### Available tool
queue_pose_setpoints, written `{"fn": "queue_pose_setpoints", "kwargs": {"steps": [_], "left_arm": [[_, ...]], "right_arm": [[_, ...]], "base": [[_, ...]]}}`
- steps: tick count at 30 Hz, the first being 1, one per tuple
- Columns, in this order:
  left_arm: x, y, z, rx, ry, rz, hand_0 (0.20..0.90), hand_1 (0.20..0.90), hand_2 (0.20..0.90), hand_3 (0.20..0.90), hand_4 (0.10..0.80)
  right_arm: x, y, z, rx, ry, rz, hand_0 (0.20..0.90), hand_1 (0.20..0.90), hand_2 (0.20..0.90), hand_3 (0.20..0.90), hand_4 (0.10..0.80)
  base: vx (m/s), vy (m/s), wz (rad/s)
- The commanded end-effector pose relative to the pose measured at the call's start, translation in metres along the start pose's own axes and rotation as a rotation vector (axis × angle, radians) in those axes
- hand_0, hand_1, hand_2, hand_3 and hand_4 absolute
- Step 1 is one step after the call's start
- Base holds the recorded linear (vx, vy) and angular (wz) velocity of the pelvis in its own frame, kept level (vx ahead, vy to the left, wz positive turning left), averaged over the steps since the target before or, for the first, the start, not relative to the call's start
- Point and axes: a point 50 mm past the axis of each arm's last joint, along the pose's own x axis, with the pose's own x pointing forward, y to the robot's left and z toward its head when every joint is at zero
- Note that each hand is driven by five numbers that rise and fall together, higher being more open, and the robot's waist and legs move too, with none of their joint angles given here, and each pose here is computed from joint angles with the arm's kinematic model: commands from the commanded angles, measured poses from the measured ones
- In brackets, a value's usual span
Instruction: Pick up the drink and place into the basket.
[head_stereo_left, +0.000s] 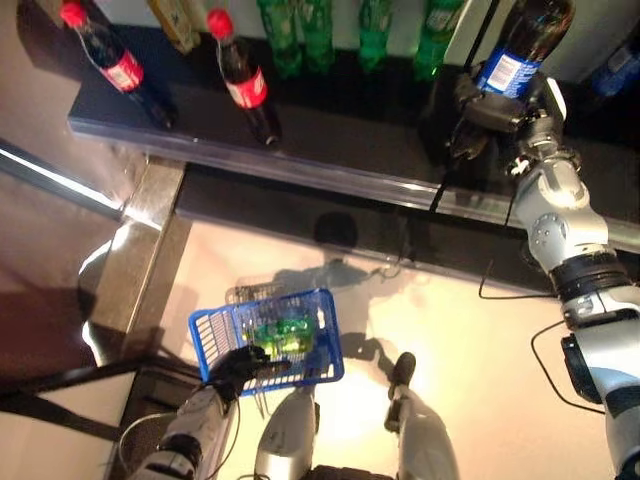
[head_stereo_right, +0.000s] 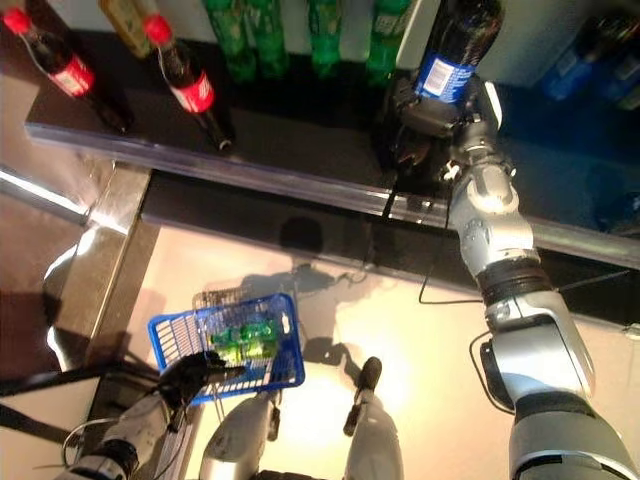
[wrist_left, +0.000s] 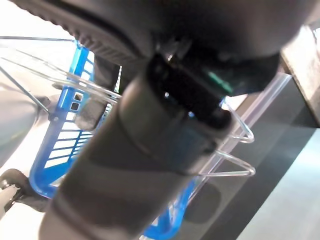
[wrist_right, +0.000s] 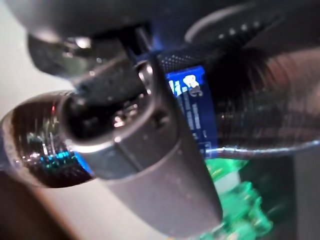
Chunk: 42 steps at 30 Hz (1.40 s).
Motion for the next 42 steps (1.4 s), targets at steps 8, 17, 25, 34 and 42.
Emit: {"fn": "queue_pose_setpoints", "kwargs": {"steps": [8,17,25,34,42], "left_arm": [[-0.023,0.038,-0.012,0.032,-0.036,-0.007,0.300,0.300,0.300,0.200,0.100],[-0.017,0.020,0.023,-0.149,-0.221,-0.097,0.300,0.300,0.300,0.200,0.100],[-0.026,-0.007,0.066,-0.256,-0.443,-0.294,0.300,0.300,0.300,0.200,0.100],[-0.043,-0.027,0.092,-0.324,-0.574,-0.505,0.300,0.300,0.300,0.200,0.100],[-0.066,-0.052,0.124,-0.300,-0.671,-0.713,0.300,0.300,0.300,0.200,0.100]], "right_arm": [[-0.030,0.015,0.003,0.062,-0.186,0.142,0.300,0.300,0.300,0.200,0.100],[-0.061,0.034,-0.020,0.089,-0.171,0.215,0.300,0.300,0.300,0.200,0.100],[-0.087,0.030,-0.033,0.097,-0.167,0.208,0.300,0.300,0.300,0.200,0.100],[-0.102,0.021,-0.035,0.135,-0.168,0.197,0.300,0.300,0.300,0.200,0.100],[-0.111,0.024,-0.037,0.161,-0.171,0.193,0.300,0.300,0.300,0.200,0.100]], "base": [[0.055,0.022,0.07],[-0.030,0.031,0.00],[-0.020,0.013,0.01],[-0.005,0.001,0.02],[-0.014,-0.004,0.19]]}}
